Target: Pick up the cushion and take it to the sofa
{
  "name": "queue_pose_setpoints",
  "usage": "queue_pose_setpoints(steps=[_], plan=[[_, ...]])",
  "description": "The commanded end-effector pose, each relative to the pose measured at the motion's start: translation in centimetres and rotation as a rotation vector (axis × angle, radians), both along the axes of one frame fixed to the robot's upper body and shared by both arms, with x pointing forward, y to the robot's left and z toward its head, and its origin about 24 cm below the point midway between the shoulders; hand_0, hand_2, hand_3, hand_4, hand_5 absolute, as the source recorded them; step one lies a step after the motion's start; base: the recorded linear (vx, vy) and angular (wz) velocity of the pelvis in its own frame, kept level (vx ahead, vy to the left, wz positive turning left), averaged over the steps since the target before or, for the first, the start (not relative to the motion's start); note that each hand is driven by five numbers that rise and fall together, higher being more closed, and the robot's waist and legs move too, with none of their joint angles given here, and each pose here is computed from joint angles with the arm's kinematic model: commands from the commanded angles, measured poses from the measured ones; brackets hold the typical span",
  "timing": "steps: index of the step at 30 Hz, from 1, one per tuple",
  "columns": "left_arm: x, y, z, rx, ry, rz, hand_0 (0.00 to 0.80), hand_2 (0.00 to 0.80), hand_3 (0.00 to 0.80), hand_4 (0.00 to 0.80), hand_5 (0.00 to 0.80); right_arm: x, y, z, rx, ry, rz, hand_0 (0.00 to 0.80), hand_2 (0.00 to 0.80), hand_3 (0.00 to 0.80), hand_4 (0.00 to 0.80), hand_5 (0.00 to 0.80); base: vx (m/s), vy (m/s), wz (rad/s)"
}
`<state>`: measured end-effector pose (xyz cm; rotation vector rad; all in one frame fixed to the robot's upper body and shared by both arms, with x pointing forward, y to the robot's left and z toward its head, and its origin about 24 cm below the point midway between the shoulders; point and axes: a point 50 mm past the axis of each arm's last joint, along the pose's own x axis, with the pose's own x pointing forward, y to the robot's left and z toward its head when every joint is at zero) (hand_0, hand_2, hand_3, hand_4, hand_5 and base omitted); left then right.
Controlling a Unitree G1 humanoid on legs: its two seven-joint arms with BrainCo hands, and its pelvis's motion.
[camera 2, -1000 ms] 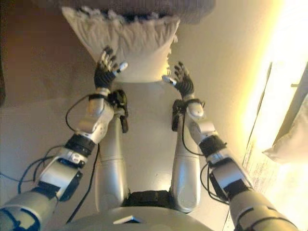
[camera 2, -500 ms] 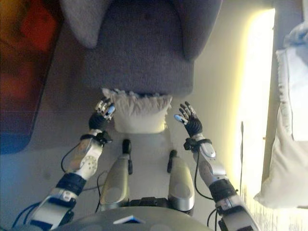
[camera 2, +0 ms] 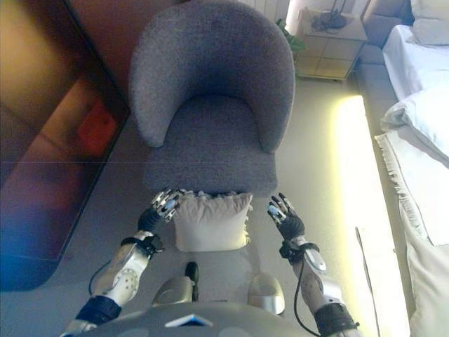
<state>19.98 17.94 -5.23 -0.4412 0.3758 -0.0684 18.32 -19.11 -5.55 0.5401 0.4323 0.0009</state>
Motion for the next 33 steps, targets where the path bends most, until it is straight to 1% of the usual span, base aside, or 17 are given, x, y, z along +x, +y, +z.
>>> queue_pose_setpoints(steps=[1, 5, 11, 15, 17, 19, 21, 25, 28, 31, 33], plan=[[1.6, 1.3, 2.5, 0.032, -0.125, -0.017, 0.0, 0.0, 0.0, 0.0, 0.0, 1.1, 0.5, 1.8, 0.08, -0.126, -0.034, 0.0, 0.0, 0.0, 0.0, 0.0, -0.018, 0.215, -0.02], [1.4, 2.2, 2.6, 0.063, -0.112, -0.014, 0.0, 0.0, 0.0, 0.0, 0.0, 0.7, 0.8, 1.3, 0.074, -0.1, -0.023, 0.0, 0.0, 0.0, 0.0, 0.0, 0.088, 0.071, 0.01], [2.0, 2.3, 3.0, 0.076, -0.109, -0.033, 0.0, 0.0, 0.0, 0.0, 0.0, 0.2, 0.2, 0.5, 0.071, -0.072, 0.008, 0.0, 0.0, 0.0, 0.0, 0.0, 0.362, -0.266, 0.07], [1.9, 2.2, 2.8, 0.084, -0.103, -0.023, 0.0, 0.0, 0.0, 0.0, 0.0, 0.2, 0.5, 0.5, 0.057, -0.066, 0.097, 0.0, 0.0, 0.0, 0.0, 0.0, 0.326, -0.277, 0.67], [1.5, 2.4, 2.4, 0.084, -0.068, 0.006, 0.0, 0.0, 0.0, 0.0, 0.0, 0.2, 1.2, 0.7, 0.058, -0.048, 0.164, 0.0, 0.0, 0.0, 0.0, 0.0, 0.364, -0.316, 0.14], [1.2, 2.6, 2.2, 0.041, -0.057, 0.033, 0.0, 0.0, 0.0, 0.0, 0.0, 0.3, 1.9, 1.1, 0.042, -0.042, 0.223, 0.0, 0.0, 0.0, 0.0, 0.0, 0.281, -0.185, 0.2], [0.6, 2.4, 2.1, 0.035, -0.062, 0.031, 0.0, 0.0, 0.0, 0.0, 0.0, -0.4, 1.9, 1.1, 0.016, -0.041, 0.261, 0.0, 0.0, 0.0, 0.0, 0.0, 0.197, -0.115, 0.35], [0.4, 2.0, 1.9, 0.035, -0.071, 0.038, 0.0, 0.0, 0.0, 0.0, 0.0, -0.7, 1.2, 0.7, -0.06, -0.045, 0.27, 0.0, 0.0, 0.0, 0.0, 0.0, 0.046, -0.119, 0.46], [0.7, 1.4, 1.9, 0.031, -0.083, 0.009, 0.0, 0.0, 0.0, 0.0, 0.0, -0.4, 0.7, 0.8, -0.097, -0.056, 0.24, 0.0, 0.0, 0.0, 0.0, 0.0, -0.084, -0.041, 0.65], [2.7, 0.7, 2.9, 0.07, -0.153, -0.02, 0.0, 0.0, 0.0, 0.0, 0.0, 1.8, 0.6, 2.1, -0.117, -0.151, 0.208, 0.0, 0.0, 0.0, 0.0, 0.0, -0.271, 0.063, 0.76], [4.0, 0.5, 3.6, 0.101, -0.191, -0.006, 0.0, 0.0, 0.0, 0.0, 0.0, 3.2, 0.9, 2.8, -0.134, -0.187, 0.198, 0.0, 0.0, 0.0, 0.0, 0.0, -0.273, 0.139, 0.78]])
